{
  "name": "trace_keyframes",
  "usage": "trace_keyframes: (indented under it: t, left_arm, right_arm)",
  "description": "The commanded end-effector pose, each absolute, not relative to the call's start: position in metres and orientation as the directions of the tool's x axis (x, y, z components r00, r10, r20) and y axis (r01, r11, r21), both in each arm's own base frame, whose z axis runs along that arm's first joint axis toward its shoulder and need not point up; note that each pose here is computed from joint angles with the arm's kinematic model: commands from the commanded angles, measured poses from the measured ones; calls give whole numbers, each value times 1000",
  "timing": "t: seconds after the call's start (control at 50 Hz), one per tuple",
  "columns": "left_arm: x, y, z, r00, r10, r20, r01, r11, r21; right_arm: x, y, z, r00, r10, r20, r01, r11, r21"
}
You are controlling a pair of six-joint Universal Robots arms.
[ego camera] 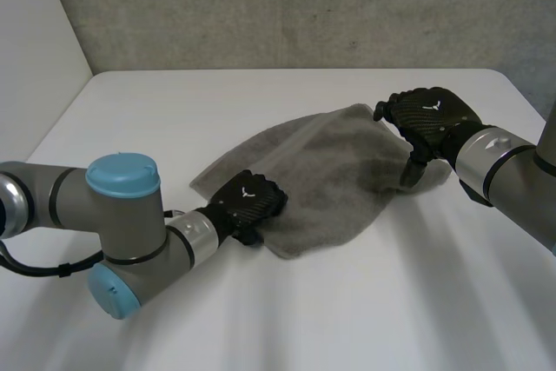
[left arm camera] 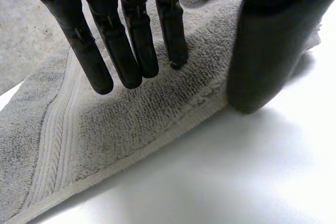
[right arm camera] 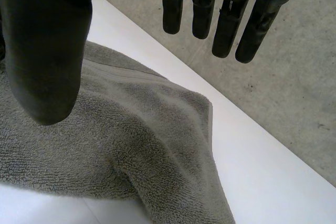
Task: Fold the towel.
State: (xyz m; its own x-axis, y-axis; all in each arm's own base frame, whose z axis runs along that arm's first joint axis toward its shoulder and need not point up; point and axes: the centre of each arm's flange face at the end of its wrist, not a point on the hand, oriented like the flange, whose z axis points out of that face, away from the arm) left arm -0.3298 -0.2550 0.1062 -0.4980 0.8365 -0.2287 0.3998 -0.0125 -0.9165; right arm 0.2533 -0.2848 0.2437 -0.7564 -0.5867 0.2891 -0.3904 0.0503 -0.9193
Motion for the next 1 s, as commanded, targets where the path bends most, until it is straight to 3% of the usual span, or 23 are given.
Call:
trace_keyframes:
  t: [0.02,0.42,0.52,0.62,0.76,0.88,1.0]
  left_arm:
    - [-331,-256,110,-499,835,-234,393,-23,-919]
    - [-336,-269,134,-576,792,-203,307,-21,-952]
    - [-342,-275,172,-622,766,-162,204,-41,-978]
    - [-347,-276,237,-659,749,-63,14,-72,-997]
    - [-340,-270,274,-668,744,20,-104,-66,-992]
    - [-329,-264,261,-694,716,80,-108,7,-994]
    - [-319,-261,241,-710,696,103,-80,66,-995]
  right_arm:
    - [253,-285,243,-756,-587,289,-391,51,-919]
    - [253,-283,243,-758,-588,282,-390,62,-919]
    - [252,-275,232,-768,-598,231,-370,120,-921]
    - [249,-265,223,-786,-598,155,-327,189,-926]
    - [247,-257,202,-791,-601,115,-319,245,-915]
    - [257,-264,165,-785,-612,100,-306,241,-921]
    - [270,-282,139,-807,-590,8,-204,267,-942]
